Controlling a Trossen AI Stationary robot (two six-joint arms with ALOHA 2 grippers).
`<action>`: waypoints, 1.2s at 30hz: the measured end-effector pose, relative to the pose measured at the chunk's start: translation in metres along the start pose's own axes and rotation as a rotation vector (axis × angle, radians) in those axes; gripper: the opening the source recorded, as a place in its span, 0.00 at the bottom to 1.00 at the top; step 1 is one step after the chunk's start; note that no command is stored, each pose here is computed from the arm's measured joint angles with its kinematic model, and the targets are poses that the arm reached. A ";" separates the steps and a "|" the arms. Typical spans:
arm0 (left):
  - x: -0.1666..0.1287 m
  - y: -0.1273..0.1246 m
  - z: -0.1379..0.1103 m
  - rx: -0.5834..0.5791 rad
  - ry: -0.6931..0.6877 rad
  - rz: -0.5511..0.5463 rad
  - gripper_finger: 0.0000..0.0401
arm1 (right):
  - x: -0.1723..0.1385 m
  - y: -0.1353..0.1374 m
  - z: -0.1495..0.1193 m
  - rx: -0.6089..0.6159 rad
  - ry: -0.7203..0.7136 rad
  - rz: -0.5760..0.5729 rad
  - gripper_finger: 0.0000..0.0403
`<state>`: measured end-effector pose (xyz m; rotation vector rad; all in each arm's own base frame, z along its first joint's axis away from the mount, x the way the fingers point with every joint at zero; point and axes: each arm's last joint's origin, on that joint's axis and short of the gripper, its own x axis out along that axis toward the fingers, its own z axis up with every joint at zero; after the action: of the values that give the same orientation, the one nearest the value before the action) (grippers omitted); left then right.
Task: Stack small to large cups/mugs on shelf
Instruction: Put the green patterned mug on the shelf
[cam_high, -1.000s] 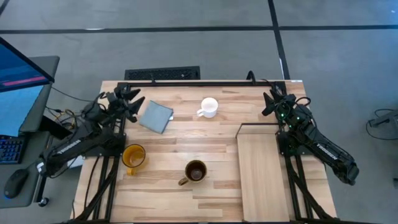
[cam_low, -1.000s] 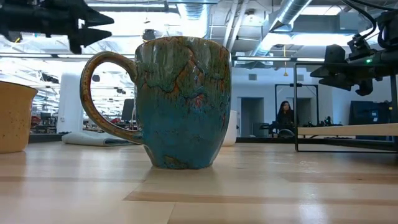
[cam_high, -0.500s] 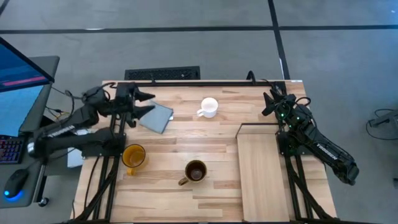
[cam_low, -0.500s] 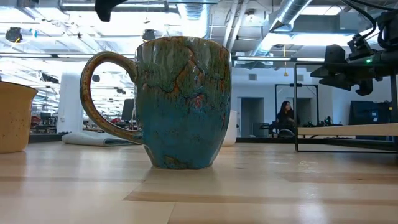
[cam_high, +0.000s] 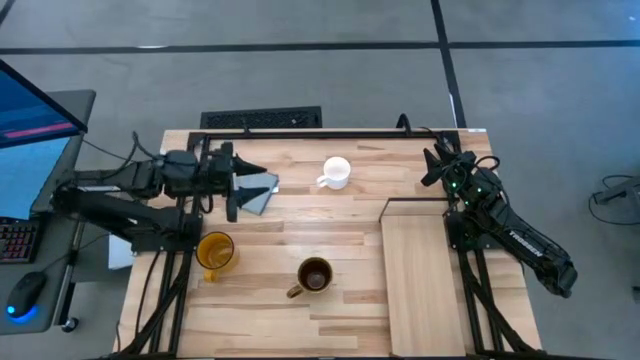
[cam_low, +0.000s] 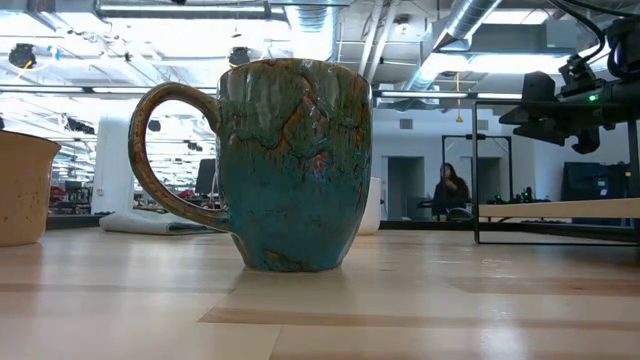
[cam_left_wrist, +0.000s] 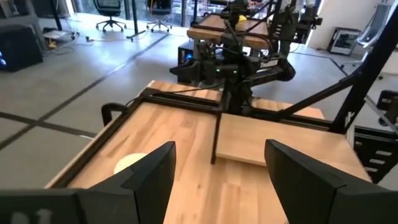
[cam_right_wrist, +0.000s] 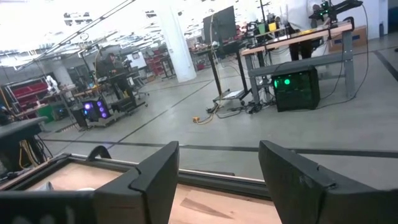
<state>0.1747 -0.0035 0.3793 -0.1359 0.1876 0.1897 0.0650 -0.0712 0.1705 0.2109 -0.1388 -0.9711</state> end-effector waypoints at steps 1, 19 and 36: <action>0.001 -0.005 -0.001 -0.003 0.006 0.001 0.59 | 0.000 0.000 0.000 0.000 0.000 0.000 0.61; 0.039 -0.106 -0.063 -0.165 0.163 0.090 0.59 | 0.000 0.000 0.000 0.000 0.001 0.001 0.61; 0.062 -0.161 -0.126 -0.383 0.430 -0.015 0.59 | 0.000 0.000 0.000 0.001 0.001 0.002 0.61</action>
<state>0.2450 -0.1681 0.2632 -0.5603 0.5778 0.1778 0.0651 -0.0712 0.1704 0.2118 -0.1385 -0.9694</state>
